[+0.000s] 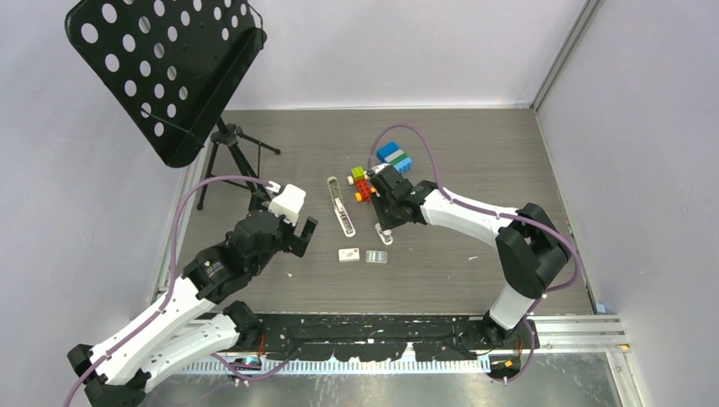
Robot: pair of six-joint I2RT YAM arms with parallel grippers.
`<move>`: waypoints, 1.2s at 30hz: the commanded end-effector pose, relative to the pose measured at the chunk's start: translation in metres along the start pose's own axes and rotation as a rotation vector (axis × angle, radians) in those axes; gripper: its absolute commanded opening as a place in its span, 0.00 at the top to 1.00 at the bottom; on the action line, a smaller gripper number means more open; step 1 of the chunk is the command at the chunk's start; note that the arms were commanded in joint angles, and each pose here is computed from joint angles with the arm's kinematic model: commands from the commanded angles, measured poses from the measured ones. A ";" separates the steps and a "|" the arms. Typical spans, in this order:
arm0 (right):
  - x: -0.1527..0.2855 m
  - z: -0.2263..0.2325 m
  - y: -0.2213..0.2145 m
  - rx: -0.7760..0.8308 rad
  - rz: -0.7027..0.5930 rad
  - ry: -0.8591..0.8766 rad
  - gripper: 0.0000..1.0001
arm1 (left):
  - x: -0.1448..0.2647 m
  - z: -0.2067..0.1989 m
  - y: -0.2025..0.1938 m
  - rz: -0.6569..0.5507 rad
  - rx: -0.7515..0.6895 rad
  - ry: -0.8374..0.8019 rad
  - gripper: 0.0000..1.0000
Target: Load the staples into the stapler
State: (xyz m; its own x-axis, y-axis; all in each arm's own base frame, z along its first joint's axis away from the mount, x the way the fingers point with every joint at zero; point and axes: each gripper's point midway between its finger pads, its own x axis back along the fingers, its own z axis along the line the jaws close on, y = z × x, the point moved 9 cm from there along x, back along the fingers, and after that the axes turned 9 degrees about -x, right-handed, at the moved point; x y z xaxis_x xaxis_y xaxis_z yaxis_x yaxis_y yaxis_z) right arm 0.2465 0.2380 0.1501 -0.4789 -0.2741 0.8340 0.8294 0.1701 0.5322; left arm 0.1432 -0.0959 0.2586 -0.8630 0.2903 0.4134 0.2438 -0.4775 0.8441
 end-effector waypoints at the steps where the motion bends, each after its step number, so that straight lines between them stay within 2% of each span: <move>1: -0.003 0.004 0.000 -0.022 0.027 0.009 0.72 | -0.004 -0.002 0.001 -0.026 -0.013 -0.010 0.00; 21: -0.030 -0.012 -0.052 -0.059 0.098 -0.027 0.78 | -0.007 -0.002 -0.006 -0.008 -0.012 -0.016 0.00; 31: -0.040 -0.028 -0.083 -0.113 0.028 -0.037 0.80 | -0.007 -0.002 -0.007 -0.012 -0.008 -0.018 0.00; 36: -0.042 -0.033 -0.092 -0.144 -0.053 -0.004 0.80 | -0.007 -0.002 -0.007 -0.015 -0.007 -0.018 0.00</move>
State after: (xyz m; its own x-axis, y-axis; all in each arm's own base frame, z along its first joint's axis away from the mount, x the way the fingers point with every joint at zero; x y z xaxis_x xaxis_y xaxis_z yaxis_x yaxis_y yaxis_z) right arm 0.2349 0.2286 0.1088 -0.6353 -0.3635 0.6814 0.7455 -0.0586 0.6639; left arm 0.1442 -0.0953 0.2423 -0.8422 0.2922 0.4531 0.2668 -0.5044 0.8212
